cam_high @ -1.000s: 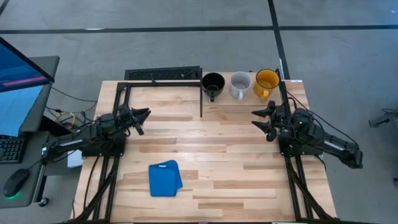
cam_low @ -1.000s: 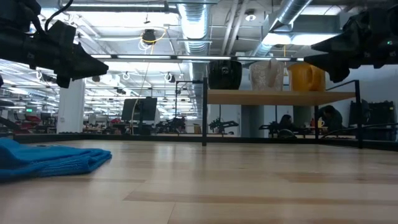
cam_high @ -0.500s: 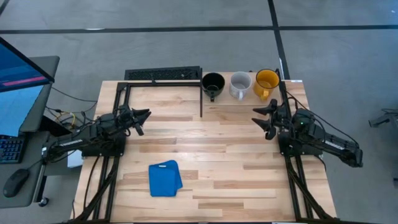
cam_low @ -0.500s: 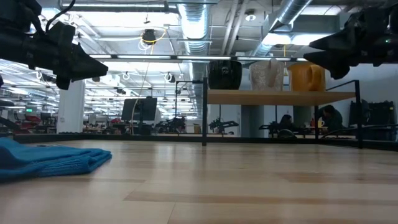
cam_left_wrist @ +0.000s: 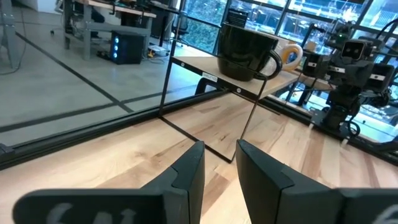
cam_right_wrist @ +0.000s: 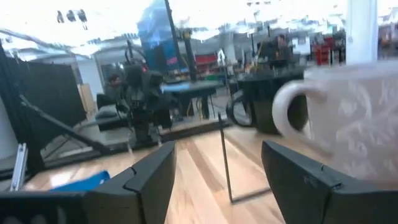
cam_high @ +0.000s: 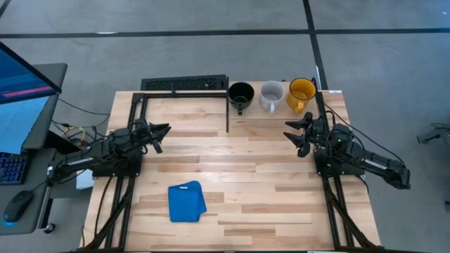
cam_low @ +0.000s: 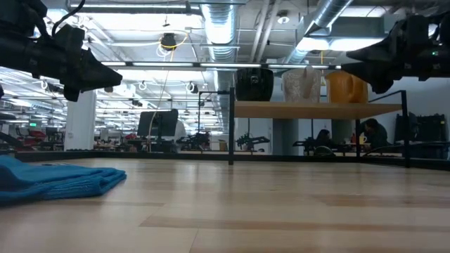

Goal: Stack small to large cups/mugs on shelf
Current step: Return to Home Position

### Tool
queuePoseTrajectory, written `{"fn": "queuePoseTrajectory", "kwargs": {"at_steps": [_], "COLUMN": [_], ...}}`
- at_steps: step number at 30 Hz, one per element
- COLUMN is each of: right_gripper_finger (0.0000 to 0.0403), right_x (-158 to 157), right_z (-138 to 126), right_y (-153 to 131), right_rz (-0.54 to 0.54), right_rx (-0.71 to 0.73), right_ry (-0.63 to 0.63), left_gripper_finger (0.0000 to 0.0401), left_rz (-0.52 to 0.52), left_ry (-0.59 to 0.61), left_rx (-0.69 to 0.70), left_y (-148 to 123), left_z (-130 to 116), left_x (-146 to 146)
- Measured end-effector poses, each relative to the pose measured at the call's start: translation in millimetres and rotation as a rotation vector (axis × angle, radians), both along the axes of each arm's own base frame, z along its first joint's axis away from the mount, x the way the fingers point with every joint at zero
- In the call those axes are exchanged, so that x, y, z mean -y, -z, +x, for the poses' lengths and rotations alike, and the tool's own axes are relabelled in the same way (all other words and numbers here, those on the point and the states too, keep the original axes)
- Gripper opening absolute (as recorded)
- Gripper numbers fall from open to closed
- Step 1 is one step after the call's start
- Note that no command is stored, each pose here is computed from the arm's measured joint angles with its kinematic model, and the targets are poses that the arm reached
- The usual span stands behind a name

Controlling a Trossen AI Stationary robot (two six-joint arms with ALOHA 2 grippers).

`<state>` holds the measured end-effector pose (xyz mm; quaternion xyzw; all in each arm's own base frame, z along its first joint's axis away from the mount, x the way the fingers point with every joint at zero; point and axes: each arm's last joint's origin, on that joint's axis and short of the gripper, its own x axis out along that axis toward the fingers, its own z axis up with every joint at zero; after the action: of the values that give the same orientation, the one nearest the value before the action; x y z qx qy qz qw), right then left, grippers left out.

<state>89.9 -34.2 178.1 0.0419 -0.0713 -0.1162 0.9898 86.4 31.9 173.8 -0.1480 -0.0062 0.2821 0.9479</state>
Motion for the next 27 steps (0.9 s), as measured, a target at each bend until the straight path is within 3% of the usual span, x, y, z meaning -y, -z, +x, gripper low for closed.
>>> {"fn": "queuePoseTrajectory", "kwargs": {"at_steps": [11, 27], "right_gripper_finger": [0.0260, 0.0260], "right_x": [0.2, 0.2], "right_z": [0.6, 0.8], "right_y": [5.6, 8.8], "right_rz": [0.024, 0.044], "right_rx": [-0.054, -0.081], "right_ry": [0.000, -0.003], "left_gripper_finger": [0.0082, 0.0082], "left_rz": [-0.006, -0.007], "left_ry": [0.087, 0.088], "left_rx": [-0.003, -0.004], "left_y": [0.5, 0.8], "left_z": [1.3, 1.3], "left_x": [2.2, 2.2]}}
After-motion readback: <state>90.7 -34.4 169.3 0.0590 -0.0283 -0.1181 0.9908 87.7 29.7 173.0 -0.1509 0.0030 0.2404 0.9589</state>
